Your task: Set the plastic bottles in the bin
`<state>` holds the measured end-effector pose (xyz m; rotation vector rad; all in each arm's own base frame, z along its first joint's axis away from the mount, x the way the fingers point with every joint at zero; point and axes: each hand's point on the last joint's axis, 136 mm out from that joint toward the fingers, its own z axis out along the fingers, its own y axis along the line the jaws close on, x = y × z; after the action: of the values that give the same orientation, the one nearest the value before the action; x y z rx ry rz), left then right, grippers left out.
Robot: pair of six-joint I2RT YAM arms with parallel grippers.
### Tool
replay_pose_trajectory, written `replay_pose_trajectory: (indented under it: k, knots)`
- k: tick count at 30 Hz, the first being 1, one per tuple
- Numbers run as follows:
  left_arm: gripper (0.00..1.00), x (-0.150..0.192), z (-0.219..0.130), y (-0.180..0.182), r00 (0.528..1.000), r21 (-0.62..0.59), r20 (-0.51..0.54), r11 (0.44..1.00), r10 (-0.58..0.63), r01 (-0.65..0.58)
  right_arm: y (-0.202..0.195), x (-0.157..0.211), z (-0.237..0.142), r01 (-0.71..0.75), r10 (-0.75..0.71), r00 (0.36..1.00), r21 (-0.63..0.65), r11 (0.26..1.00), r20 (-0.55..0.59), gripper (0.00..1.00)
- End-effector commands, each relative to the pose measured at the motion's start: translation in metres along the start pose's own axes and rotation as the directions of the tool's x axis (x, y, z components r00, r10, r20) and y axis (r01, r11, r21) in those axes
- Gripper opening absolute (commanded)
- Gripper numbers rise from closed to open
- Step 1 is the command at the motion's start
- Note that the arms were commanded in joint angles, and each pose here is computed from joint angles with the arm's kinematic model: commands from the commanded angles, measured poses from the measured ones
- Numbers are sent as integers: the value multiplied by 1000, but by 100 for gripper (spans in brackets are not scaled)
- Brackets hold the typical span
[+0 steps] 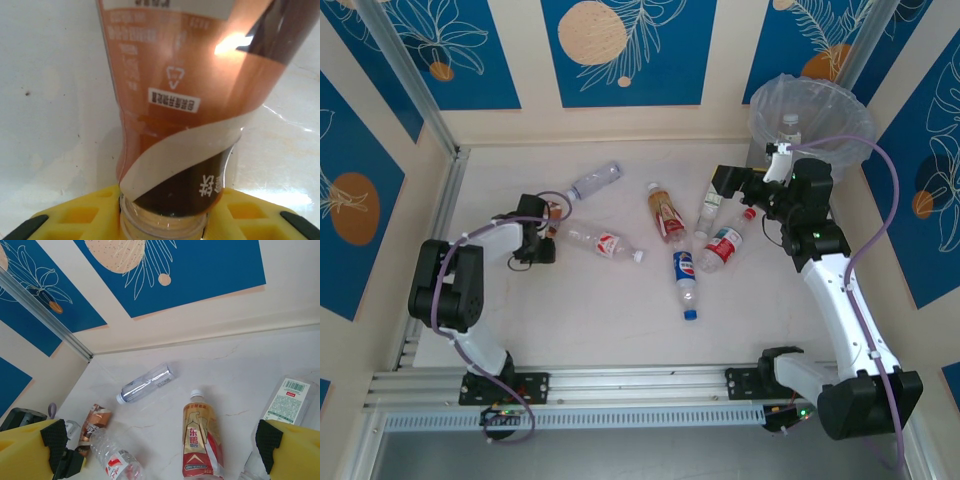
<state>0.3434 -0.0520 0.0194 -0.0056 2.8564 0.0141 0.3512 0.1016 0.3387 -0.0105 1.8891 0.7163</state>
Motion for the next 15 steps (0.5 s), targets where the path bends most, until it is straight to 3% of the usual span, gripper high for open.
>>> replay_pose_trajectory:
  k: [1,5,15]
  knots:
    - [36,-3,-4,-2,1000,-15,0,1000,16,-16,2,1,-4,6,-6,1000,3,1000,5,99]
    - [29,-4,-8,-4,999,-22,16,999,35,-34,2,3,-3,6,-6,1000,-5,1000,-2,100]
    - [0,-3,-33,-4,995,-11,94,999,39,-38,-2,16,-1,-16,16,999,8,1000,-48,100]
